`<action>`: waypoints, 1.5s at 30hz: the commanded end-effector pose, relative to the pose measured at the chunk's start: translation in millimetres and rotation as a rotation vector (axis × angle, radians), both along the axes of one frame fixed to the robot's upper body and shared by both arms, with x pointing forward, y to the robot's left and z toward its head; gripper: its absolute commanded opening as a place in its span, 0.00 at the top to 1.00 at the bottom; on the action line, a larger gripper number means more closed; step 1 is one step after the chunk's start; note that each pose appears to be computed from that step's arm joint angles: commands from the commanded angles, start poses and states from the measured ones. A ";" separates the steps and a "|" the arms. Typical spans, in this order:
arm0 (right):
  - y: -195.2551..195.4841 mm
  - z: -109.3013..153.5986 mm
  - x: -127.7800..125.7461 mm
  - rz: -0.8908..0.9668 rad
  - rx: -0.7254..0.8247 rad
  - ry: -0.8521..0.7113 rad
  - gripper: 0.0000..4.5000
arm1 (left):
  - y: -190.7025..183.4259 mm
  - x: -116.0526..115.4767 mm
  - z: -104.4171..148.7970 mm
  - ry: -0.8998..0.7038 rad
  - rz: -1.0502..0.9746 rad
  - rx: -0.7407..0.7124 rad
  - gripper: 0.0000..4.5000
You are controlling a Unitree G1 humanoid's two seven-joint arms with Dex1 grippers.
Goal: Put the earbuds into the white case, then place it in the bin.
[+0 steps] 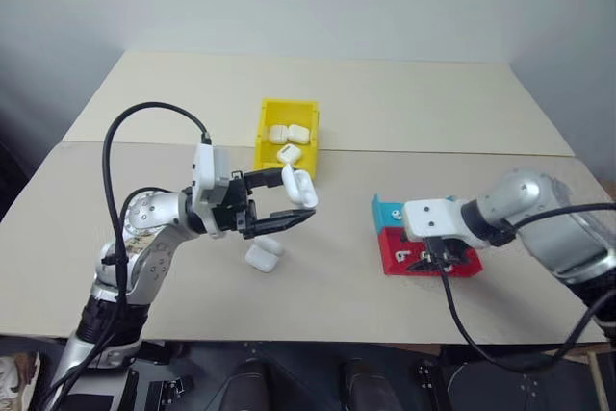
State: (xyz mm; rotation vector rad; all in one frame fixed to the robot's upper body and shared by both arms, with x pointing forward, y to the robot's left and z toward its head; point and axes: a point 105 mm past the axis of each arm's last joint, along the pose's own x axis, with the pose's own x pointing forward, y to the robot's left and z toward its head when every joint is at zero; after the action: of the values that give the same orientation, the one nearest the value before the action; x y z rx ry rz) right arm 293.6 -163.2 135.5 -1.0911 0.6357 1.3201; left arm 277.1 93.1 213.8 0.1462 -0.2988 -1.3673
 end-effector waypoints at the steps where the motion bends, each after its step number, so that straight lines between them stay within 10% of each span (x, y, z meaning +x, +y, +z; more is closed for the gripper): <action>1: 2.1 3.2 10.2 0.020 -0.027 -0.028 0.53 | 0.4 -5.7 8.4 -0.039 0.002 -0.002 0.38; 31: -4.3 -21.1 19.2 0.095 -0.097 0.016 0.53 | 1.5 -18.0 2.5 0.024 0.009 0.025 0.38; 36: -5.4 -23.3 16.8 0.083 -0.088 0.026 0.86 | 1.8 -16.8 2.6 0.025 0.005 0.025 0.38; 45: -10.5 -7.1 11.8 -0.038 0.046 -0.002 0.86 | 2.1 -21.0 12.3 0.027 -0.110 -0.008 0.38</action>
State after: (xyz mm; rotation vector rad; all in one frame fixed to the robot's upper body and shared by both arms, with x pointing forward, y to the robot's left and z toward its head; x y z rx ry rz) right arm 307.0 -171.8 114.4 -1.0758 0.6590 1.3319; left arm 258.4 93.6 214.9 0.1159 -0.2443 -1.4534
